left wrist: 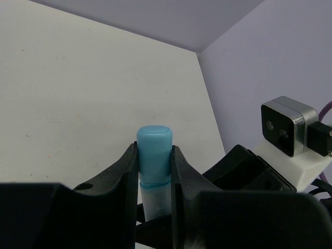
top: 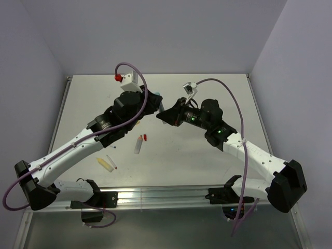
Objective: Insert the pens into the pen caps
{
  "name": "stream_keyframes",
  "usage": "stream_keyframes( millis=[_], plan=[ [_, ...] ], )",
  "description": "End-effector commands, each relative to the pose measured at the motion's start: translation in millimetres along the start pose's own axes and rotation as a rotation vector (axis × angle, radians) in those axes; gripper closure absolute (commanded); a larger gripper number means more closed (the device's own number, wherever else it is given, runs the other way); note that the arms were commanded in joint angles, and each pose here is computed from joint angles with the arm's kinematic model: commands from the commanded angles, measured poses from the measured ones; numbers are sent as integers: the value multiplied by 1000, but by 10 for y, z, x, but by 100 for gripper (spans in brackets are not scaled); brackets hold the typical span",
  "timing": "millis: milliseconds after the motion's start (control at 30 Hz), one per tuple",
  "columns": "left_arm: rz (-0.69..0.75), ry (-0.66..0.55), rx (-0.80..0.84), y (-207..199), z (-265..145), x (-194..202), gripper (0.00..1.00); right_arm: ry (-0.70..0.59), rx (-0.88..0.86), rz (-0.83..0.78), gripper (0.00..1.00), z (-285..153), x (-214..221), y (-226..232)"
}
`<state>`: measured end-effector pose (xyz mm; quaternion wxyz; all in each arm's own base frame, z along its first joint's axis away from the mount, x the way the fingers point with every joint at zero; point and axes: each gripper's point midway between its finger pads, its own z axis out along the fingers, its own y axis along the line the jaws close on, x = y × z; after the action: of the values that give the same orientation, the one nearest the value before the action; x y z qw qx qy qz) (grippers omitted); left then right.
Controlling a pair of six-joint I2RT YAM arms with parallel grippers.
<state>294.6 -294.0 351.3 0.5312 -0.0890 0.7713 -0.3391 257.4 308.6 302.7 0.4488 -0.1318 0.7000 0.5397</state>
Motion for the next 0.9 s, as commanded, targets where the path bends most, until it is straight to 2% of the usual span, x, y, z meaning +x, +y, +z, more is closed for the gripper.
stream_keyframes(
  millis=[0,200,867],
  plan=[
    [56,151,115,-172,-291,404,100,-263,-33,-72,100,-103,-691,165],
    [86,147,143,-233,-376,476,100,-277,-69,-77,100,-172,-737,287],
    [155,188,5,-299,-489,793,100,-372,153,-205,100,-384,-1085,118]
  ],
)
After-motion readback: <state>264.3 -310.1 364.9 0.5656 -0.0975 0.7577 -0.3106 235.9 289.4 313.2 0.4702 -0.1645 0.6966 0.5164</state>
